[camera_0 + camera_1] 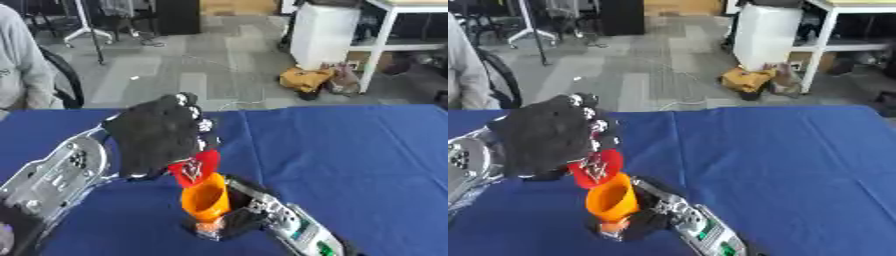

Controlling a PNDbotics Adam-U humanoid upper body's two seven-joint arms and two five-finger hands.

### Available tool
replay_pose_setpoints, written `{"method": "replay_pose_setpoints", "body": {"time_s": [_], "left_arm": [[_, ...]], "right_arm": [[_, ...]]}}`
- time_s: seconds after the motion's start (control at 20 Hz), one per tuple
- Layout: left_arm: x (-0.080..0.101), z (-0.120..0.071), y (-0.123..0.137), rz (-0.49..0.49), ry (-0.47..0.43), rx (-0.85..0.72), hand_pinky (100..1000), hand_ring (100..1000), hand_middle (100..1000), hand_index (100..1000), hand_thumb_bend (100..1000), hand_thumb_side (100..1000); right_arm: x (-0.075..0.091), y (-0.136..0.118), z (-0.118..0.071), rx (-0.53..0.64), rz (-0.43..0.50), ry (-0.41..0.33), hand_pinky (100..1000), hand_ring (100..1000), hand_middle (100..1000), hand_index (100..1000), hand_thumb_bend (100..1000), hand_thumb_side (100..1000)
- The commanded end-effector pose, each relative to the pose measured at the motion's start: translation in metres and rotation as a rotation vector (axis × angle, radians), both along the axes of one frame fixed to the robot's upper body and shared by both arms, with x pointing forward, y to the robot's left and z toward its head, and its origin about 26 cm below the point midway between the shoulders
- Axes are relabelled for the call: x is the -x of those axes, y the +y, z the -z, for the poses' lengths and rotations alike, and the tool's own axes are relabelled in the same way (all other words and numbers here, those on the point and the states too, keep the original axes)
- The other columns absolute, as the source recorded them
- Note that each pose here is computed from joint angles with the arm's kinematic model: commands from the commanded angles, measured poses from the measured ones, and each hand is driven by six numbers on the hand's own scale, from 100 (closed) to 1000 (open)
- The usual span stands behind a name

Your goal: Pour the contents of one cup into another cup.

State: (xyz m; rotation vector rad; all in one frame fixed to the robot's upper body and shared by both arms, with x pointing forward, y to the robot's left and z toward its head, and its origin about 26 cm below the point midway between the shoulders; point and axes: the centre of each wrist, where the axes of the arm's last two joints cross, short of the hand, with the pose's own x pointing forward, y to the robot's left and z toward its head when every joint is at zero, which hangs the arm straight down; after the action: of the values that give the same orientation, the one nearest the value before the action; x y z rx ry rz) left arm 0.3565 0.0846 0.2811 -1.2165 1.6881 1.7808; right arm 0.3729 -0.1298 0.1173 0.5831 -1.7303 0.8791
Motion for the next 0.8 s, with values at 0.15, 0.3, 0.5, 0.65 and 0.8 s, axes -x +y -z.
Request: {"method": "replay_pose_setpoints", "body": {"time_s": [0.15,0.3,0.5,0.65,0.8], "left_arm": [[-0.0004,-0.0092,0.0015,-0.015,-0.041,-0.035,479,312,265,636,555,100],[-0.001,-0.0074,-0.0007,-0.014,-0.041,-0.061,478,312,265,636,553,100],[-0.003,-0.0045,-0.0027,-0.021,-0.036,-0.089,477,313,265,636,551,100],[-0.0043,-0.0028,-0.0032,-0.027,-0.036,-0.102,478,313,265,636,550,100],[-0.0047,-0.0025,-0.0035,-0.029,-0.037,-0.105,478,313,265,636,550,100]], "right_arm": [[-0.0023,-0.0022,-0.0083,0.006,-0.001,-0.027,444,431,424,536,304,100],[-0.0023,-0.002,-0.0083,0.007,-0.003,-0.027,444,432,425,537,304,100],[-0.0023,-0.0018,-0.008,0.01,-0.005,-0.026,444,432,425,537,304,100],[-0.0023,-0.0019,-0.0077,0.012,-0.005,-0.026,443,432,425,537,302,100],[-0.0023,-0.0019,-0.0077,0.012,-0.005,-0.026,443,432,425,537,302,100]]}}
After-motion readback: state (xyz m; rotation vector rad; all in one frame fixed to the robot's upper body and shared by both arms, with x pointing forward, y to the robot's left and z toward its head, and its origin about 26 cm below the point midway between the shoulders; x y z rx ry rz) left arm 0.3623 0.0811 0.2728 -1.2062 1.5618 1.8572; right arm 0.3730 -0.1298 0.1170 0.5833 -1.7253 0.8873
